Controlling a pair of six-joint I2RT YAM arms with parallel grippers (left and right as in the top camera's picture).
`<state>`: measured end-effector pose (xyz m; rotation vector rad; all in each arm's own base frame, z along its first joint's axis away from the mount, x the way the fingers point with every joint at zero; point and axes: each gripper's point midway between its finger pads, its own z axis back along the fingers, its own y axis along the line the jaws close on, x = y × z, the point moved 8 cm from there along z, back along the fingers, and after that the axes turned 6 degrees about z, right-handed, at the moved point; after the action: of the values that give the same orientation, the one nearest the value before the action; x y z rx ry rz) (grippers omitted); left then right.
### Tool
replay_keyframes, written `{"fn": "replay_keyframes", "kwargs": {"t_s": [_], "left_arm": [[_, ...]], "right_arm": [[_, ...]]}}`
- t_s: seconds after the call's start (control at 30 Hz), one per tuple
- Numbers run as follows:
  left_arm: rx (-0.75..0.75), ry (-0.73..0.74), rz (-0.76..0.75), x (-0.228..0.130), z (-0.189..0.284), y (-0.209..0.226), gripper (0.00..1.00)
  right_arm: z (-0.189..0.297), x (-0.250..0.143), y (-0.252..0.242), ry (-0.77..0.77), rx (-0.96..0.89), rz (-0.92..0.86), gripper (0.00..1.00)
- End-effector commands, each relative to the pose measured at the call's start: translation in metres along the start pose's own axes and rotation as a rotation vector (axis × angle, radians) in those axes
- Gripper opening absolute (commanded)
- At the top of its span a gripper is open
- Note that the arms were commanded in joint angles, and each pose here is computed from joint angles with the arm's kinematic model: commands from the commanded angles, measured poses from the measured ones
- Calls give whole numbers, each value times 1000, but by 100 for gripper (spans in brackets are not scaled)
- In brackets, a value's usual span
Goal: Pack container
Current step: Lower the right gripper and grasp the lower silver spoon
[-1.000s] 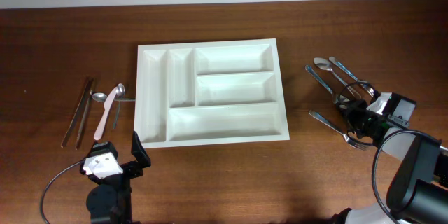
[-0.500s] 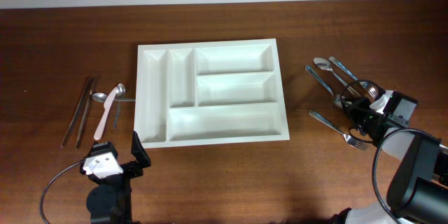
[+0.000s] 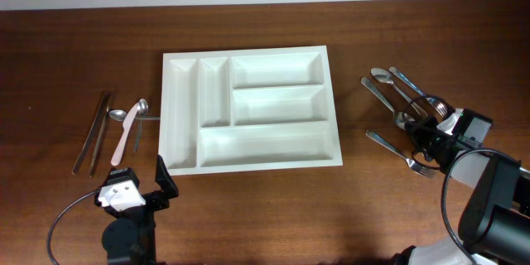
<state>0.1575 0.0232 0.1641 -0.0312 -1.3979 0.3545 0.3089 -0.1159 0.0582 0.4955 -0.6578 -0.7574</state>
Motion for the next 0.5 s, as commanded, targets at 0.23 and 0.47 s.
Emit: {"fn": "replay_keyframes", "kwargs": {"t_s": [0.23, 0.47], "left_arm": [[-5, -2, -18, -1, 0, 0, 99], [-5, -2, -18, -1, 0, 0, 99]], "right_arm": [[-2, -7, -3, 30, 11, -11, 4], [-5, -6, 22, 61, 172, 54, 4]]}}
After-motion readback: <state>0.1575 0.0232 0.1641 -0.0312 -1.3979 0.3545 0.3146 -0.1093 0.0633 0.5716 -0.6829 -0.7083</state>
